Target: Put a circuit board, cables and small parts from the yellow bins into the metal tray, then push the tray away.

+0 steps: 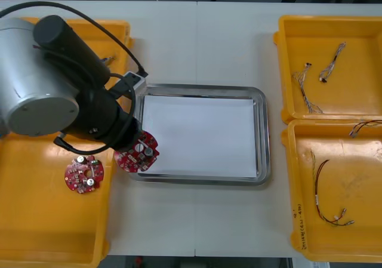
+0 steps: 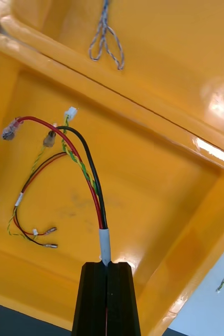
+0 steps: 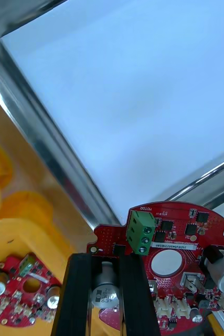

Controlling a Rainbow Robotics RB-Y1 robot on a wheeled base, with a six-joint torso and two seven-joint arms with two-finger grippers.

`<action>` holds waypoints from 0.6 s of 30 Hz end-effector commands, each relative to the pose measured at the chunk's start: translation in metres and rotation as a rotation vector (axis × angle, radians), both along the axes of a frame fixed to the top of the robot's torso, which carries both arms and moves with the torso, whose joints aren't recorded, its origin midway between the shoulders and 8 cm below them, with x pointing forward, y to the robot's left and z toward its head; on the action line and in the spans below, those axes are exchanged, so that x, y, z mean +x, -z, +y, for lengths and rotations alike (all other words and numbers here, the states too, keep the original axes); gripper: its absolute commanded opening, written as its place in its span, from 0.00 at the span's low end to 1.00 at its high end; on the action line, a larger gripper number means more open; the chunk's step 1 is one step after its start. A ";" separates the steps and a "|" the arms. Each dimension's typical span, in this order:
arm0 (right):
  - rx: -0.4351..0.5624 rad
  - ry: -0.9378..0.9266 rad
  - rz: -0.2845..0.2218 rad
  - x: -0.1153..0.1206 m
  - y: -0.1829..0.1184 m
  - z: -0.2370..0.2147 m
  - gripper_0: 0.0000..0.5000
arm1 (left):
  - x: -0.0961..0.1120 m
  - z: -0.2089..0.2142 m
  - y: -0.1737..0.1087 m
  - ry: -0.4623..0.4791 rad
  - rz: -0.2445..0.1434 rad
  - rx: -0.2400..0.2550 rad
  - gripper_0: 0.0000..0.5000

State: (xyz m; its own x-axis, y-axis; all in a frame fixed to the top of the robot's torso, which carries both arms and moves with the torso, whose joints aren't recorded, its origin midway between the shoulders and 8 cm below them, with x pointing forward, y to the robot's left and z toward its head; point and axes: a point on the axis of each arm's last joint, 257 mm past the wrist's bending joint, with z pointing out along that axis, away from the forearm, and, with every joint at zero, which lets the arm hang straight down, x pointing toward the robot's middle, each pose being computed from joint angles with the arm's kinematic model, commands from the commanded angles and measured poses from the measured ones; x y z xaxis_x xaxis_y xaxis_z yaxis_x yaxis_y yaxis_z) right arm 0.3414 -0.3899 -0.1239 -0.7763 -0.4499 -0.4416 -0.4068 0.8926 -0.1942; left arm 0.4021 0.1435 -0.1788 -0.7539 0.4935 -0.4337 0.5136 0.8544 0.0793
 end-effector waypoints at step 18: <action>-0.007 -0.123 -0.070 0.015 -0.039 0.046 0.00 | 0.038 -0.051 0.036 -0.136 -0.021 -0.057 0.00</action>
State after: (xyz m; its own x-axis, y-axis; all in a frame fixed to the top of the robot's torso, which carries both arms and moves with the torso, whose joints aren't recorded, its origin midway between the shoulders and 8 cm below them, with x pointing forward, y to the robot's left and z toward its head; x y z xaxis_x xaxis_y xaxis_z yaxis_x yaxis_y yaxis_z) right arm 0.3545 -0.3451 -0.1003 -0.6996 -0.5202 -0.4899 -0.4980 0.8466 -0.1877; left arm 0.4313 0.1136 -0.2228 -0.7967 0.4208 -0.4338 0.4320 0.8985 0.0783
